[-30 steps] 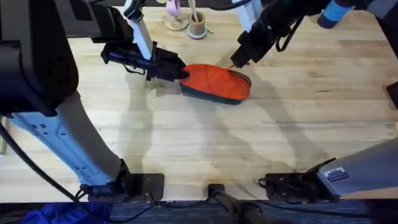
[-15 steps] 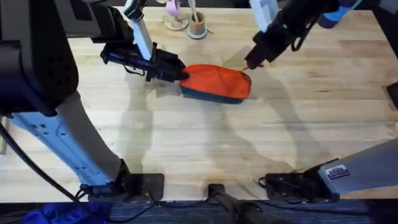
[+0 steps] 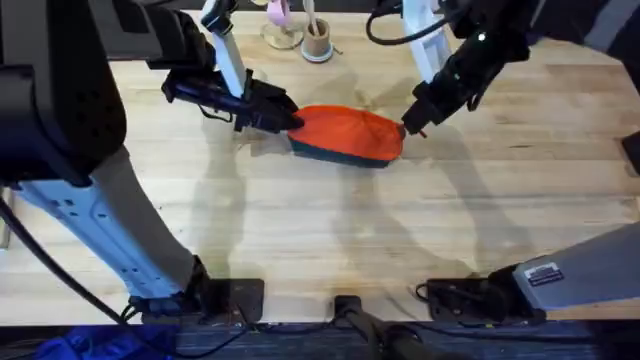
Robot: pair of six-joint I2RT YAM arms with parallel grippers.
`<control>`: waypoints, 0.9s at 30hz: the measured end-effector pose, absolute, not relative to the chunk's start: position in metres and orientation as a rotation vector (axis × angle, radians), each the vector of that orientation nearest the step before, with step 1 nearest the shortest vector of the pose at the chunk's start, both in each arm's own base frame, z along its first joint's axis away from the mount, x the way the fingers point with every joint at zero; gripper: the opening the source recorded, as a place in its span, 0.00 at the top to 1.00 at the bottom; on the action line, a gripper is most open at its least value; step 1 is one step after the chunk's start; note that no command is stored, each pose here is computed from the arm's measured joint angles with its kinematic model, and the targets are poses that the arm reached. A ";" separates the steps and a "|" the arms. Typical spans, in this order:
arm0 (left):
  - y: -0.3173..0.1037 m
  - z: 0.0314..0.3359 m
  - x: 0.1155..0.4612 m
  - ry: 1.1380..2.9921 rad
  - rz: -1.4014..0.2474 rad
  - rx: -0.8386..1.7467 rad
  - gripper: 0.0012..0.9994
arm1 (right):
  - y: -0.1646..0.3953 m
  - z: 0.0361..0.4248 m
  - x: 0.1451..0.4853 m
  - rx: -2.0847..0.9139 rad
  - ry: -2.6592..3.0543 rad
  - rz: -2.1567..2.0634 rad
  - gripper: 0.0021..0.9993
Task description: Unzip the bag, pick up the pens from the table one at a time and place them inside, then zip the bag closed.
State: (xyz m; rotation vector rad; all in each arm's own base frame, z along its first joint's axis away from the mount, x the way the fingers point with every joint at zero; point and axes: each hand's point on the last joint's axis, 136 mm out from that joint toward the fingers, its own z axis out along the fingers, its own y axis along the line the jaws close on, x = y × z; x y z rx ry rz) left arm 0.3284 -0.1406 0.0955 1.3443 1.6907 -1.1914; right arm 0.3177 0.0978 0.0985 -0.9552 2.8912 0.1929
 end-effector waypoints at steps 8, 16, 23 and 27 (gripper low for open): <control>-0.140 0.095 0.328 1.692 -1.190 1.346 0.96 | 0.075 0.125 0.318 -0.818 2.842 0.173 0.97; -0.139 0.094 0.328 1.699 -1.184 1.350 0.96 | 0.057 0.102 0.305 -0.670 2.789 0.141 0.97; -0.139 0.094 0.328 1.699 -1.184 1.350 0.96 | 0.050 0.046 0.274 -0.506 2.892 0.152 0.97; -0.139 0.094 0.329 1.699 -1.183 1.351 0.96 | 0.049 0.070 0.274 -0.462 2.826 0.138 0.97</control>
